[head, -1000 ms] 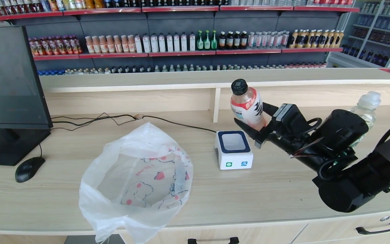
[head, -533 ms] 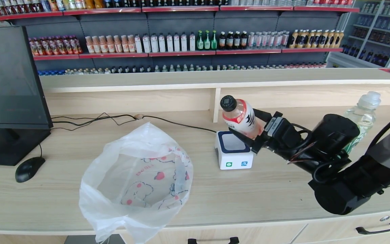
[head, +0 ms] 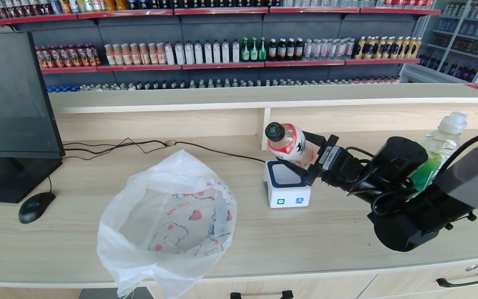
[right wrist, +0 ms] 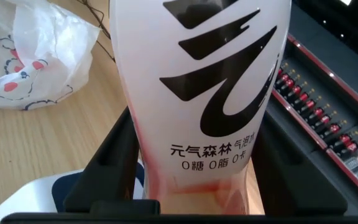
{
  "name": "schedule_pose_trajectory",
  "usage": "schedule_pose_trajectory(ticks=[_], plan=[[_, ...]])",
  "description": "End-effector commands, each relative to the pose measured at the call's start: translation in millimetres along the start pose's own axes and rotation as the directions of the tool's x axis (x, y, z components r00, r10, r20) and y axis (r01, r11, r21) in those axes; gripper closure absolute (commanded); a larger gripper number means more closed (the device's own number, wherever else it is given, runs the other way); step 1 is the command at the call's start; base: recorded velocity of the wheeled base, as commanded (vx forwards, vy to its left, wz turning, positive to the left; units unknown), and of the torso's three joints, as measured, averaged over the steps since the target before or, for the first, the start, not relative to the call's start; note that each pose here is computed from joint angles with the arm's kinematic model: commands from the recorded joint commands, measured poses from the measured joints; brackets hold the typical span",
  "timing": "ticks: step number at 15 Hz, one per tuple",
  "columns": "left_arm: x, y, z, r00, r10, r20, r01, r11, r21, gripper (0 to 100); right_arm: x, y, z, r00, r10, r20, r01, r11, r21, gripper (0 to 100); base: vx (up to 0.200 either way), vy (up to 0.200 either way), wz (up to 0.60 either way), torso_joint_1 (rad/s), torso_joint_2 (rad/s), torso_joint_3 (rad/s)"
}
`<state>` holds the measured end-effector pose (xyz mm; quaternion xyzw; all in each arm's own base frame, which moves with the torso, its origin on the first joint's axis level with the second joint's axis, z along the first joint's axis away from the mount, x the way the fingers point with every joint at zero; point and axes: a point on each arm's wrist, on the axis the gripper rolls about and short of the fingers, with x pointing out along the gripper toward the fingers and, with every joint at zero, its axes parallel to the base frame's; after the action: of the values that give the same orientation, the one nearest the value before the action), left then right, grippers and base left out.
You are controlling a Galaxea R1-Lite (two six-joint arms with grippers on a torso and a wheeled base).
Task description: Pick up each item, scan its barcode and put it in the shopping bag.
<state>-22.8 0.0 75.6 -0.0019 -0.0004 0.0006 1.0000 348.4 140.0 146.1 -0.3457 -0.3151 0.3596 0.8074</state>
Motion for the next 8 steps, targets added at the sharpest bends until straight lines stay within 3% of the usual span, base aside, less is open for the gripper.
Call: schedule_pose_trajectory(ticks=[1, 8], plan=[[0.0, 0.0, 0.0, 1.000, 0.000, 0.001, 0.000, 1.000, -0.001, 0, -1.4, 1.3, -7.8, 1.000, 0.008, -0.009, -0.008, 1.000, -0.009, 100, 0.000, 0.000, 0.00, 0.000, 0.00, 0.000], [0.0, 0.0, 0.0, 1.000, 0.000, 0.001, 0.000, 1.000, -0.001, 0, 0.7, -2.9, -17.2, 0.999, 0.033, 0.026, -0.031, 0.996, -0.086, 100, 0.000, 0.000, 0.00, 0.000, 0.00, 0.000]])
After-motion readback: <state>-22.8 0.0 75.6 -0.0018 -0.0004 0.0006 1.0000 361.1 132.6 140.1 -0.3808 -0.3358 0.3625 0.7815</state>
